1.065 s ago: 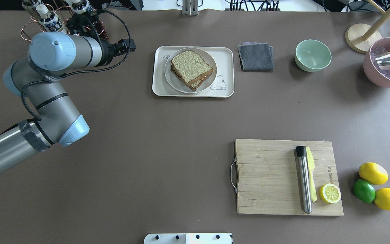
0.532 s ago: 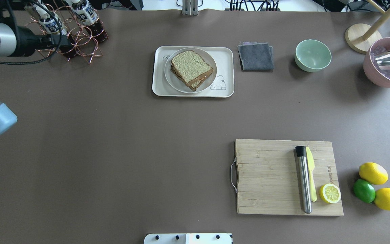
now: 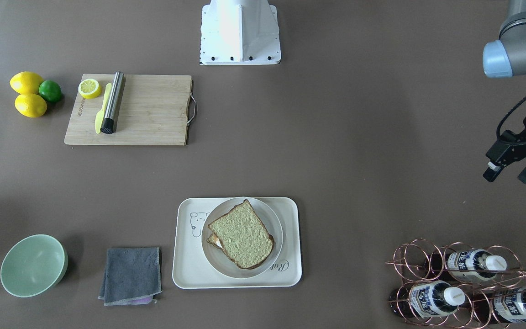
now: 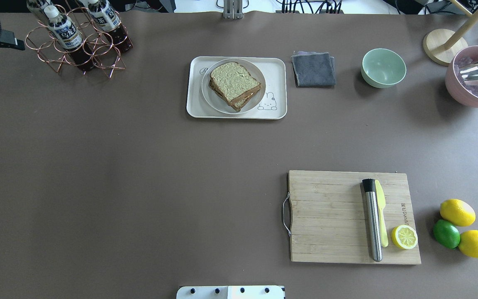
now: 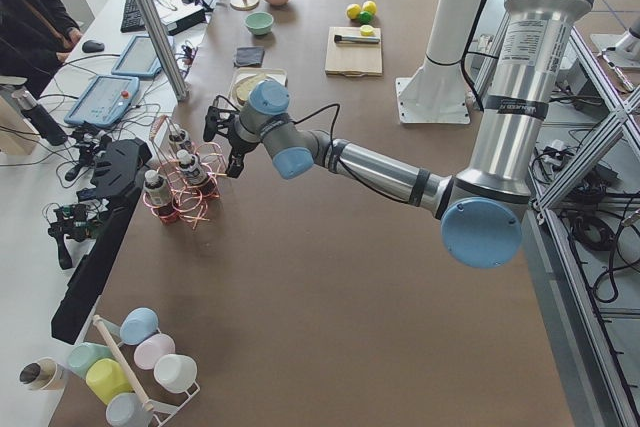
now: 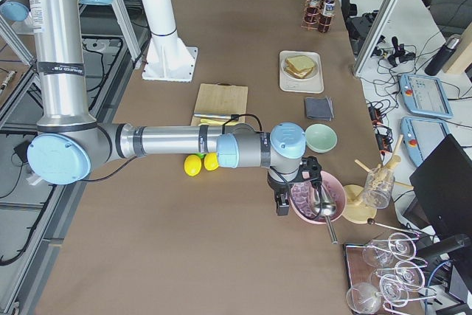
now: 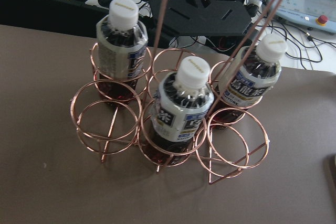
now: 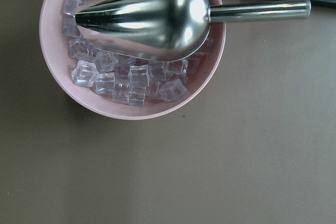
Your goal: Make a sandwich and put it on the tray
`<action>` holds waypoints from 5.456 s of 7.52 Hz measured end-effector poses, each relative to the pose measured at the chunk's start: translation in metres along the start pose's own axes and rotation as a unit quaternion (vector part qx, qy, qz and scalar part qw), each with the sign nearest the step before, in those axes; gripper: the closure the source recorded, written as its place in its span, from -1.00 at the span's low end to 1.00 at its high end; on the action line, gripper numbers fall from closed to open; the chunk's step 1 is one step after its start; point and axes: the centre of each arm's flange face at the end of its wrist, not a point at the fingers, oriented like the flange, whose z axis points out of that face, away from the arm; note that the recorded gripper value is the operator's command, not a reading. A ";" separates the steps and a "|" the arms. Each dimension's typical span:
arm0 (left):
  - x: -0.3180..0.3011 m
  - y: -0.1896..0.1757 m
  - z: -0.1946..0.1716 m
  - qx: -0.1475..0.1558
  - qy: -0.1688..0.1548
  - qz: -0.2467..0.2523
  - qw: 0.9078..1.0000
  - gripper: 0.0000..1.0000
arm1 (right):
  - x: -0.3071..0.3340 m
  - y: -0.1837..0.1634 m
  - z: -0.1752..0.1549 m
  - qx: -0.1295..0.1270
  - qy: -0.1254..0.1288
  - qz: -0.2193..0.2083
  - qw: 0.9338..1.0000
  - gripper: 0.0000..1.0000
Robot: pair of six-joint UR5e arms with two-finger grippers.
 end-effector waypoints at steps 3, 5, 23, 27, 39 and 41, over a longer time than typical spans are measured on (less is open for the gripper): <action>-0.128 -0.022 -0.038 -0.062 0.008 0.072 0.995 -0.96 | 0.002 0.002 0.002 -0.002 0.000 -0.001 1.000 -0.99; -0.199 -0.024 -0.074 -0.080 -0.005 0.125 0.989 -0.95 | 0.005 0.003 0.003 -0.007 -0.002 -0.002 1.000 -0.99; -0.254 0.021 -0.088 -0.239 -0.087 0.117 0.960 -0.96 | -0.037 0.004 -0.012 -0.022 -0.017 0.084 0.996 -0.99; -0.254 0.021 -0.087 -0.239 -0.087 0.117 0.960 -0.96 | -0.042 0.002 -0.009 -0.024 -0.017 0.082 0.996 -0.99; -0.248 0.018 -0.082 -0.240 -0.085 0.124 0.959 -0.96 | -0.038 0.005 -0.002 -0.032 -0.016 0.080 0.996 -0.99; -0.249 0.018 -0.082 -0.242 -0.085 0.123 0.959 -0.96 | -0.039 0.005 -0.003 -0.030 -0.016 0.076 0.996 -0.99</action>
